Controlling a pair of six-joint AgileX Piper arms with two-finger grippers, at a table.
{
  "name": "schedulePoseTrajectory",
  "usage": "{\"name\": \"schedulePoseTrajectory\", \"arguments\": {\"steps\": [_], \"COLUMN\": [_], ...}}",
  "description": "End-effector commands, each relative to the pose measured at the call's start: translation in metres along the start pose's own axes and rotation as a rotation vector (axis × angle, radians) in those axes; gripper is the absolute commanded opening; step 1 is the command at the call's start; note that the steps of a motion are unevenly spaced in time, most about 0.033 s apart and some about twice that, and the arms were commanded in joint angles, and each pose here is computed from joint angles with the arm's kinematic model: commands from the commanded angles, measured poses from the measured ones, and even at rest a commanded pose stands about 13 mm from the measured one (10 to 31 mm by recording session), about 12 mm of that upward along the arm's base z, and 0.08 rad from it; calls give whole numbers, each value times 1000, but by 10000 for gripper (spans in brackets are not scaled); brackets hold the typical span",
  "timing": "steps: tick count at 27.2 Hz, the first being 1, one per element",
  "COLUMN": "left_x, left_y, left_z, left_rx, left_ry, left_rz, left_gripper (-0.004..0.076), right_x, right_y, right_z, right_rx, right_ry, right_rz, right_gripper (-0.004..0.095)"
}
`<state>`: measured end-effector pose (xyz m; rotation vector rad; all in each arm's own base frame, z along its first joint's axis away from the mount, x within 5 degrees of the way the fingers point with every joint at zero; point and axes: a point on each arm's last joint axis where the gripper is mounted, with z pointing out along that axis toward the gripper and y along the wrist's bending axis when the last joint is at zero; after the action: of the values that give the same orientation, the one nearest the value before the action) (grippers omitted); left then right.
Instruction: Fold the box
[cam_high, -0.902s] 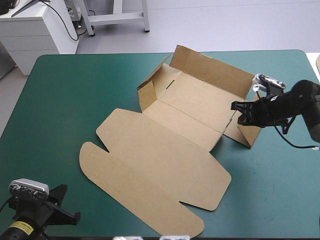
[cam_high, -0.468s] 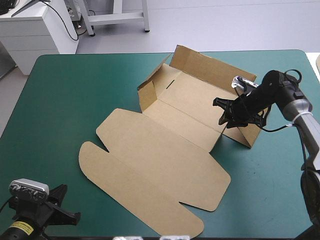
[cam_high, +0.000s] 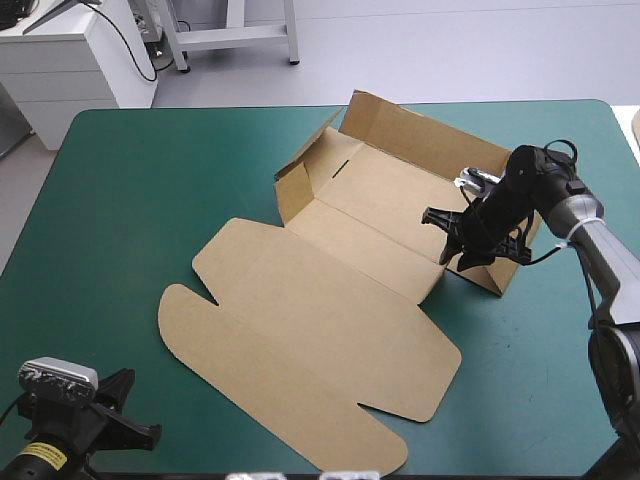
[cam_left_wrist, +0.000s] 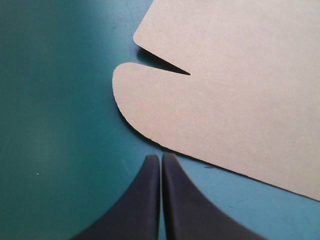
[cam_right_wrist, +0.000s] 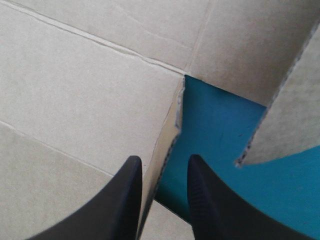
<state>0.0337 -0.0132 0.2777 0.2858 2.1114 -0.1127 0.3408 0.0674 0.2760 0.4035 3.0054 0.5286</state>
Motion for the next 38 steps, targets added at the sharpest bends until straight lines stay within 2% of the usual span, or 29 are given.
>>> {"name": "schedulePoseTrajectory", "arguments": {"steps": [1,4,8,12,18,26,31,32,35,38], "left_x": [-12,-12,-12,-12,-12,-12,-12,-12,-12,-12], "left_y": [0,0,0,0,0,0,0,0,0,0], "left_z": [-4,-4,-4,-4,-4,-4,-4,-4,-4,-4], "left_rx": [4,4,4,4,4,4,4,4,4,4], "left_ry": [-86,-86,-86,-86,-86,-86,-86,-86,-86,-86], "left_rz": [-14,-14,-14,-14,-14,-14,-14,-14,-14,-14], "left_gripper": [-8,-8,-8,-8,-8,-8,-8,-8,-8,-8], "right_x": [5,3,2,2,-5,-22,-28,-27,-22,-11], "right_y": [5,5,6,6,8,19,39,55,87,122], "right_z": [-20,-15,-12,-12,-15,-31,-40,-41,-44,-47], "right_rx": [-17,-23,-36,-30,-35,-17,104,126,132,138], "right_ry": [-30,-14,-2,-6,-89,-242,-291,-302,-358,-396], "right_rz": [-1,13,-12,-52,-217,-628,-879,-1016,-1193,-1453], "right_gripper": [278,193,-15,-15,-15,-15,-15,-15,-15,-15]}}
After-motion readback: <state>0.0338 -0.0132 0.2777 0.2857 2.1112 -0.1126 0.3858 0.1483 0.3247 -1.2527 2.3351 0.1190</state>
